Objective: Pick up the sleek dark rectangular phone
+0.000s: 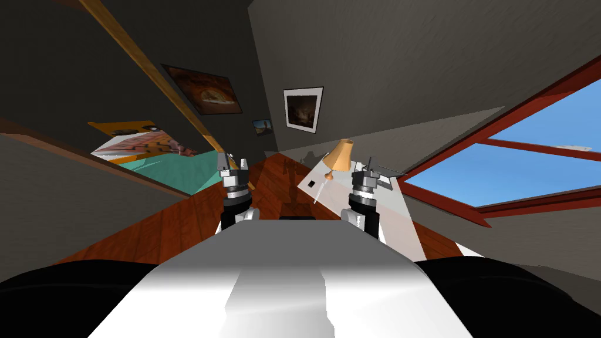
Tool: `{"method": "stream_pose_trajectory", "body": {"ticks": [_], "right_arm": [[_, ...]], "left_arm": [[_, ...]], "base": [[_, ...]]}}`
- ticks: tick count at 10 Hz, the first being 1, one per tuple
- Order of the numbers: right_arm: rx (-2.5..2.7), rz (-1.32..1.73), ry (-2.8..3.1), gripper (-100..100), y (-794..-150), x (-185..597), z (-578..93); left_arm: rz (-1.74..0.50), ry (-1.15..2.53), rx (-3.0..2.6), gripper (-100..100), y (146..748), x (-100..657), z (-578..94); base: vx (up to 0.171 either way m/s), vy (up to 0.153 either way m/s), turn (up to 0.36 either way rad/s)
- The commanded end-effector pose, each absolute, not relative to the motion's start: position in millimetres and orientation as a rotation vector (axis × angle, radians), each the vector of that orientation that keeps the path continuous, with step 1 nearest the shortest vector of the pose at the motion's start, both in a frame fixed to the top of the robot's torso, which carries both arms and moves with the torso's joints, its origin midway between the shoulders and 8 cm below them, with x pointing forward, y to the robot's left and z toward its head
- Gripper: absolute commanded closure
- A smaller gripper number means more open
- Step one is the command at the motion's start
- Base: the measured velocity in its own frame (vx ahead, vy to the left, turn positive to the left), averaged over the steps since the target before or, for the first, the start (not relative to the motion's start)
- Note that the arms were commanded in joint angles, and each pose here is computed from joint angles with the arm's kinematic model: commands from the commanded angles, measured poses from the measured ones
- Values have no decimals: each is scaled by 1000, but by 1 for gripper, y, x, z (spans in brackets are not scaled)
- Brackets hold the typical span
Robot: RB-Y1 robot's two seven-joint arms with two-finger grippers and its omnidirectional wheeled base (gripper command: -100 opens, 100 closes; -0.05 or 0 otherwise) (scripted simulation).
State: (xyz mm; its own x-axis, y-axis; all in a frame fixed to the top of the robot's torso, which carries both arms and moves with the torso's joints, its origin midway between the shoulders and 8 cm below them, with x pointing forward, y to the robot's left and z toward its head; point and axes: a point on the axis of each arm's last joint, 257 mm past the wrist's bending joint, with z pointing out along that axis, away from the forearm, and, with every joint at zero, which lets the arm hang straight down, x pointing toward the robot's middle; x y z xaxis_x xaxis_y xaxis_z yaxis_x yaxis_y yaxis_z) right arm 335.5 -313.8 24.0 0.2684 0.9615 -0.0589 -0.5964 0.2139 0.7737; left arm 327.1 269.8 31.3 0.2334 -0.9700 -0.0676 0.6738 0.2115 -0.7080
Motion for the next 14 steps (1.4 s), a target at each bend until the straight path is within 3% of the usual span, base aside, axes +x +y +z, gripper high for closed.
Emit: {"method": "stream_pose_trajectory", "body": {"ticks": [1,14], "right_arm": [[700,1193,655,-100,-309,339,24],[860,1322,953,-100,-298,398,-18]], "left_arm": [[-1234,577,-621,0,270,327,31],[-1234,577,-621,0,270,327,31]], "base": [[-5,18,-5],[10,79,-9]]}}
